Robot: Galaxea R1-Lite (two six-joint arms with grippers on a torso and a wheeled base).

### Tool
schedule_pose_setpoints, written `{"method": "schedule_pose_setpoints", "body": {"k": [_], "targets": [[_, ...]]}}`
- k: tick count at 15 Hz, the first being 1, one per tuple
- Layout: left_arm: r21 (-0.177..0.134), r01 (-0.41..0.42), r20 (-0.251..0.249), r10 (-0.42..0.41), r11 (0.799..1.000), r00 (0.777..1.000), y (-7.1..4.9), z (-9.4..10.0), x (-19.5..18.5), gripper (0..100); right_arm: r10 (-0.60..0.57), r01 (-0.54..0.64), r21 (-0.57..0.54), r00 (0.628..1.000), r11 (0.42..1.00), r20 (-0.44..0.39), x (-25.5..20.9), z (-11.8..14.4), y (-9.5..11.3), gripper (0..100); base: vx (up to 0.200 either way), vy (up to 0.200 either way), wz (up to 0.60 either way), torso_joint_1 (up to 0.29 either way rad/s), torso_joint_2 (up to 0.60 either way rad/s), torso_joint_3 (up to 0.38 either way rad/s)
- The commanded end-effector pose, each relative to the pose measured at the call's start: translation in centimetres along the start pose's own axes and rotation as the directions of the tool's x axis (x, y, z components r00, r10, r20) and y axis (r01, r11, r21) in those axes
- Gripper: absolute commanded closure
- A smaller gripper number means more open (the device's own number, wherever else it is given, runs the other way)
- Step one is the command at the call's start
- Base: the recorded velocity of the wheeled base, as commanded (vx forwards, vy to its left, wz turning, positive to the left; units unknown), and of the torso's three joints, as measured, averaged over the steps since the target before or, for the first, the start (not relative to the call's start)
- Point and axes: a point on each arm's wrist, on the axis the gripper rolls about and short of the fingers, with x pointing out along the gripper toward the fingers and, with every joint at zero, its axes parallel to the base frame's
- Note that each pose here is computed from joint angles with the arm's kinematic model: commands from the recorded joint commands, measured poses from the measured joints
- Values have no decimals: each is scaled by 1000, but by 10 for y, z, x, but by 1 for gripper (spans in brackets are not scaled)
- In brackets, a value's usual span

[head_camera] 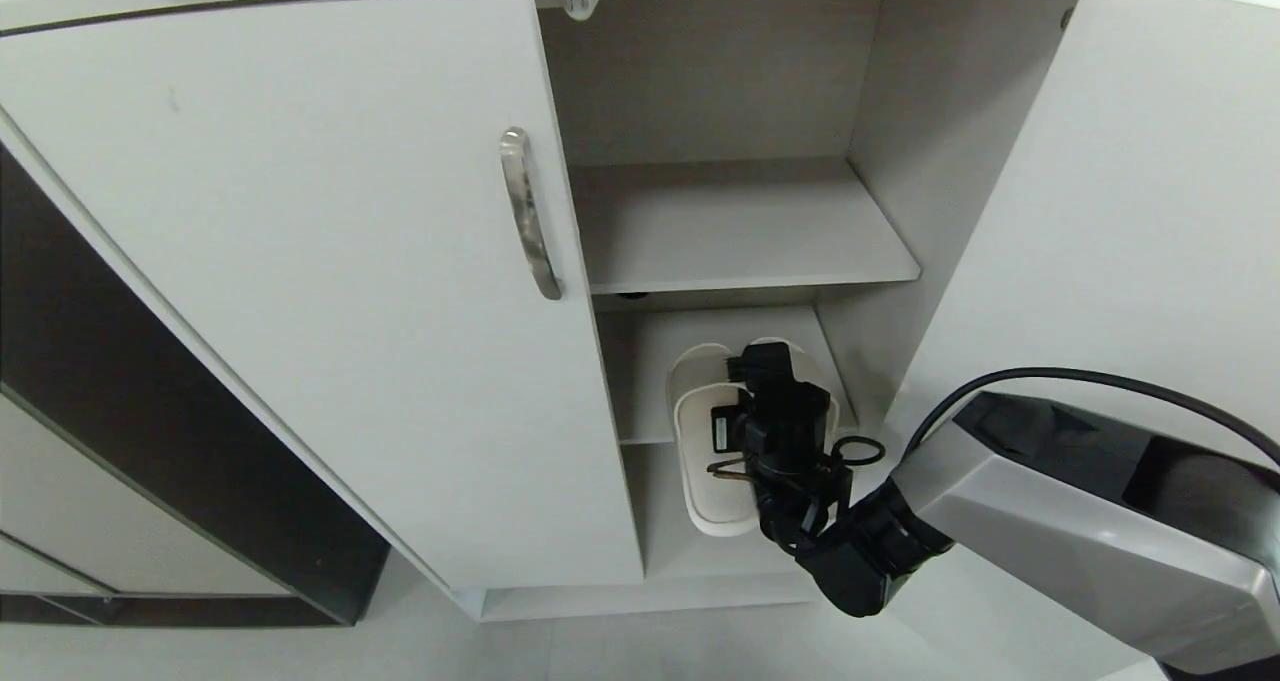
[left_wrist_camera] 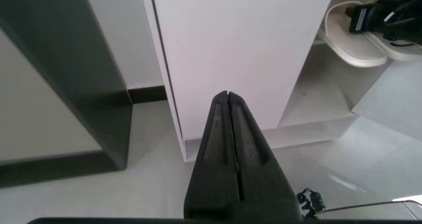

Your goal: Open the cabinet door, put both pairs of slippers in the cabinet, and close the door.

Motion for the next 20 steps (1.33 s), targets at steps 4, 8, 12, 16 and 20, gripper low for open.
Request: {"method": "schedule_pose_setpoints", "body": {"k": [4, 8, 12, 16, 20], "targets": [[-1, 0, -1, 0, 1000, 1000, 0, 0, 0, 100, -20, 20, 3, 1000, 1000, 2, 26, -17, 5, 100, 0, 0, 0, 0, 0, 0], [-1, 0, -1, 0, 1000, 1000, 0, 0, 0, 100, -41, 41, 17, 999, 999, 18, 49, -14, 9, 100, 0, 0, 0, 0, 0, 0], [-2, 0, -1, 0, 1000, 1000, 0, 0, 0, 100, -68, 66, 37, 997, 997, 45, 70, 10, 6, 100, 0, 0, 0, 0, 0, 0], [-2, 0, -1, 0, 1000, 1000, 0, 0, 0, 100, -91, 87, 56, 993, 995, 71, 83, 19, 2, 100, 0, 0, 0, 0, 0, 0], [-2, 0, -1, 0, 1000, 1000, 0, 0, 0, 100, -101, 98, 45, 993, 994, 59, 91, 10, -1, 100, 0, 0, 0, 0, 0, 0]]}}
